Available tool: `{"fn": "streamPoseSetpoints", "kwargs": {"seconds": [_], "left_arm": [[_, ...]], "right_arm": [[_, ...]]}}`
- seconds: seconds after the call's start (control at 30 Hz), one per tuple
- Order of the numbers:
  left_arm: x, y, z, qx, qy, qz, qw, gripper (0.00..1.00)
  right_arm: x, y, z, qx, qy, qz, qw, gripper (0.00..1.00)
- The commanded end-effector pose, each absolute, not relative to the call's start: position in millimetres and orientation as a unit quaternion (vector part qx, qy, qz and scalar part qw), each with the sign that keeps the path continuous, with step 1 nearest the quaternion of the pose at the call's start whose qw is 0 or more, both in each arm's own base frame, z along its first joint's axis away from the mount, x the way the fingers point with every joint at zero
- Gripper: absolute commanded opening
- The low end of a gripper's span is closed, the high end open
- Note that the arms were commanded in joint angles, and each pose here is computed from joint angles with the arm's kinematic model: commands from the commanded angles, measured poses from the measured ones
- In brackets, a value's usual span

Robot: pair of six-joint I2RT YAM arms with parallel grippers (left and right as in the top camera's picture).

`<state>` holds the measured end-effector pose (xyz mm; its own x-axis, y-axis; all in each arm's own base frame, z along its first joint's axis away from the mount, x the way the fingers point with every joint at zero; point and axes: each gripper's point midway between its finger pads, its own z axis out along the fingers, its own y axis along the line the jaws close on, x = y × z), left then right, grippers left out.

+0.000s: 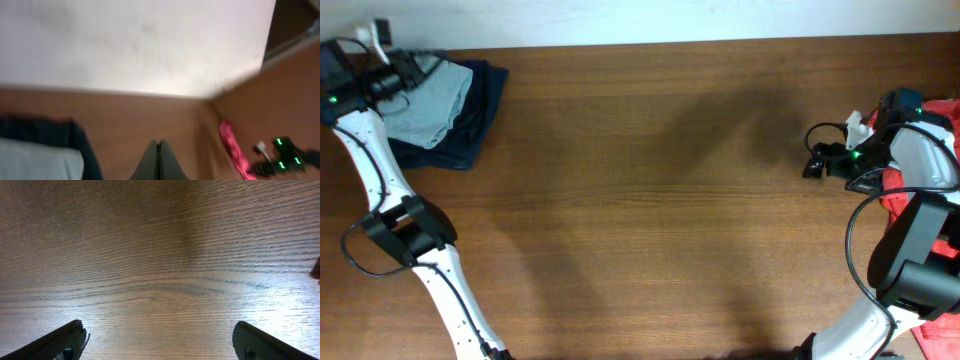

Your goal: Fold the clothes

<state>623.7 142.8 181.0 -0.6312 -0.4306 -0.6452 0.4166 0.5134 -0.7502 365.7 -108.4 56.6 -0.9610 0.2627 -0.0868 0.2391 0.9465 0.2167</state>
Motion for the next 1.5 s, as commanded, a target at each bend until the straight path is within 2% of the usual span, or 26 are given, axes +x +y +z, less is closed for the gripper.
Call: {"fn": "streamPoseSetpoints", "kwargs": {"seconds": [0.0,0.47,0.8,0.87,0.97,1.1,1.2,1.3,1.47], "left_arm": [[636.9,163.3,185.3,-0.108,0.762,-0.484,0.417,0.00],[655.8,206.5,114.6,-0.235,0.795,-0.383,0.407,0.00],[643.4,221.6,40.6,-0.288,0.798,-0.394,0.354,0.00],[641.4,219.7,46.5,-0.275,0.793,-0.412,0.355,0.00],[644.0,216.4,89.4,-0.222,0.770,-0.455,0.389,0.00],[644.8,233.8,147.8,-0.221,0.724,-0.498,0.422,0.00],[641.7,254.0,169.4,-0.244,0.697,-0.516,0.434,0.00],[635.0,270.7,162.9,-0.273,0.693,-0.514,0.426,0.00],[619.8,286.7,110.8,-0.349,0.721,-0.467,0.376,0.00]], "right_arm": [[364.2,-110.4,60.9,0.134,0.984,0.097,0.062,0.99],[364.2,-110.4,60.9,0.134,0.984,0.097,0.062,0.99],[364.2,-110.4,60.9,0.134,0.984,0.097,0.062,0.99],[364.2,-110.4,60.9,0.134,0.984,0.097,0.062,0.99],[364.2,-110.4,60.9,0.134,0.984,0.097,0.062,0.99],[364.2,-110.4,60.9,0.134,0.984,0.097,0.062,0.99],[364.2,-110.5,60.9,0.134,0.984,0.097,0.061,0.99],[364.2,-110.4,60.9,0.134,0.984,0.097,0.062,0.99],[364.2,-110.4,60.9,0.134,0.984,0.097,0.062,0.99]]}}
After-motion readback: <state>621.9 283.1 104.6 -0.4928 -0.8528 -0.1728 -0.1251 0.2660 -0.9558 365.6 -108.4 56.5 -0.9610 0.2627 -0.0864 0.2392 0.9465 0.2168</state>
